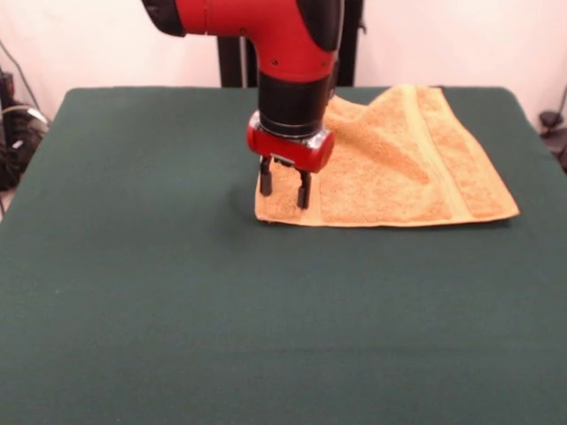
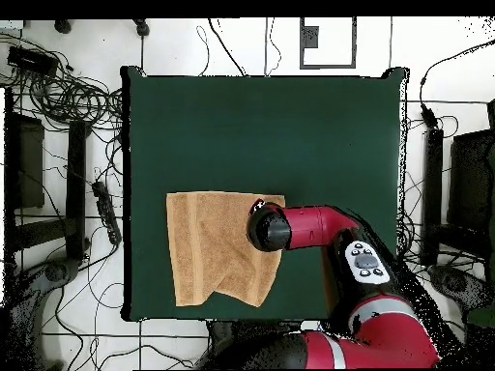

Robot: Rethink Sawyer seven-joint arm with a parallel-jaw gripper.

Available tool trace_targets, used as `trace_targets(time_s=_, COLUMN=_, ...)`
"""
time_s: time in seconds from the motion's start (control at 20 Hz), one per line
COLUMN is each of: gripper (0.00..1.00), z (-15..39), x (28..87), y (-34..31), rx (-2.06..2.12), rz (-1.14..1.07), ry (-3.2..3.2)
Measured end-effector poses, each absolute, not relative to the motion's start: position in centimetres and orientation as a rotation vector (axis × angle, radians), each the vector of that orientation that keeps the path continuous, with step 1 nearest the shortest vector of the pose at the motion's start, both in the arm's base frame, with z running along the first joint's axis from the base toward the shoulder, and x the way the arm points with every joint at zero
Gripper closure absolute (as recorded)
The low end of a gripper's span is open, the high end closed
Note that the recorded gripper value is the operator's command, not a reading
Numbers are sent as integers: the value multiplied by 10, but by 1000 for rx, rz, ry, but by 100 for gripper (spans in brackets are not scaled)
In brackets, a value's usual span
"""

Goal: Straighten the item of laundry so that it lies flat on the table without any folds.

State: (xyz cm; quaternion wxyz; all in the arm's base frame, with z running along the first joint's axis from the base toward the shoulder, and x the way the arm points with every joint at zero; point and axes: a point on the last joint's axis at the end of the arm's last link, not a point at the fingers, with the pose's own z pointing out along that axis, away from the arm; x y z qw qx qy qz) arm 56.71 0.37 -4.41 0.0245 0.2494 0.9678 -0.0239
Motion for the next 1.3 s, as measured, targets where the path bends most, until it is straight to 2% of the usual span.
trace_targets(time_s=0.65, gripper=0, z=-45, x=580, y=2, rx=698, rz=-109, ry=3050)
trace_targets(time_s=1.3, gripper=0, z=-48, x=607, y=-12, rx=740, rz=-29, ry=3257)
